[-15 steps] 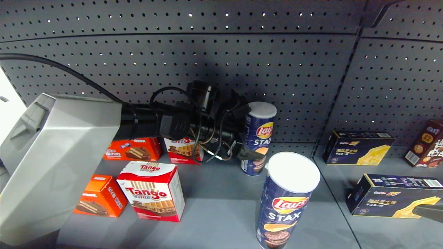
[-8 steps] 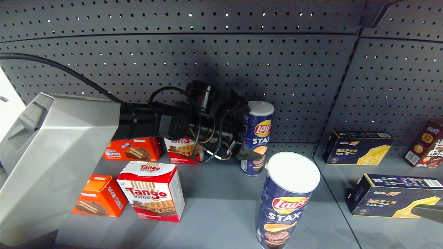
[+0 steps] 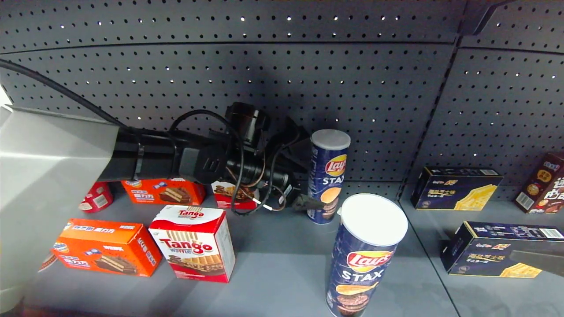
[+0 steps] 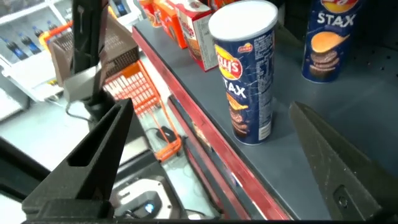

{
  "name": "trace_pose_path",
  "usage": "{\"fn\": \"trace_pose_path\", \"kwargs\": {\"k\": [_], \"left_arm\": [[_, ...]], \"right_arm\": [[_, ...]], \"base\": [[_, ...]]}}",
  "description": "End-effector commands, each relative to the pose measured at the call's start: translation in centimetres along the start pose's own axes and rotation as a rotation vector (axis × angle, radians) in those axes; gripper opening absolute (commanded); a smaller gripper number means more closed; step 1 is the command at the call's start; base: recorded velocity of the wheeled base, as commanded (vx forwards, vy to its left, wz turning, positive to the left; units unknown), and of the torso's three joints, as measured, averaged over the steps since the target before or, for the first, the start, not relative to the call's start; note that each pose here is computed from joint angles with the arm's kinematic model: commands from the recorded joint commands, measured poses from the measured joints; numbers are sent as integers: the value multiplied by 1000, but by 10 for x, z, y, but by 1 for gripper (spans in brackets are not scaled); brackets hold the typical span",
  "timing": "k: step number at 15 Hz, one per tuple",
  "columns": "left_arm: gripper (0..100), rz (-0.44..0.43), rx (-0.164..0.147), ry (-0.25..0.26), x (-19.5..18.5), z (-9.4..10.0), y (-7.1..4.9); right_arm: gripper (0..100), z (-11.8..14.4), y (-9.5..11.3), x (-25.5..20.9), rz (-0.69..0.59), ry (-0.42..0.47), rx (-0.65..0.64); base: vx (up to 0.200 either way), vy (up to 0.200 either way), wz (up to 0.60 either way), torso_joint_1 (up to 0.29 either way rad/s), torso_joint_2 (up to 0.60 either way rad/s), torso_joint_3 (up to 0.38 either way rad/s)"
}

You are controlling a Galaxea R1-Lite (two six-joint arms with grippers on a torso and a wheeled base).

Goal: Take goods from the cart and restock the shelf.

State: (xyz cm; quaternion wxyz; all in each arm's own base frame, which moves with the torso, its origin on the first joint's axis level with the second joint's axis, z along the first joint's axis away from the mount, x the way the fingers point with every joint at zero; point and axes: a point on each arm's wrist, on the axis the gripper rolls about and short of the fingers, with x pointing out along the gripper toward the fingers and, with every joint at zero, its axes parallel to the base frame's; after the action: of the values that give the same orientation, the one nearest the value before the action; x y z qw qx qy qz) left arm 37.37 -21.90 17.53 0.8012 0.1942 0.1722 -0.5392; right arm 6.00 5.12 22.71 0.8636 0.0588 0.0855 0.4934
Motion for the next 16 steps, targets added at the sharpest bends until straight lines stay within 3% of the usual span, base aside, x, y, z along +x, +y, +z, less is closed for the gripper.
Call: {"fn": "trace_pose_path", "kwargs": {"k": [1, 7, 11, 14, 16], "left_arm": [[100, 34, 1, 1, -20, 8, -10], [100, 149, 3, 47, -43, 14, -21], [100, 299, 40, 63, -45, 25, -31], [100, 381, 11, 56, -36, 22, -40], [100, 409, 17, 65, -36, 17, -42]], "right_arm": [[100, 0, -5, 8, -62, 20, 26], [100, -1, -18, 18, -217, 45, 52], [100, -1, -24, 22, -250, 60, 64], [100, -3, -27, 26, -274, 78, 72], [100, -2, -27, 26, -277, 77, 71]], "base": [[0, 0, 0, 0, 0, 0], [0, 0, 0, 0, 0, 0], [0, 0, 0, 0, 0, 0], [0, 0, 0, 0, 0, 0], [0, 0, 0, 0, 0, 0]]}}
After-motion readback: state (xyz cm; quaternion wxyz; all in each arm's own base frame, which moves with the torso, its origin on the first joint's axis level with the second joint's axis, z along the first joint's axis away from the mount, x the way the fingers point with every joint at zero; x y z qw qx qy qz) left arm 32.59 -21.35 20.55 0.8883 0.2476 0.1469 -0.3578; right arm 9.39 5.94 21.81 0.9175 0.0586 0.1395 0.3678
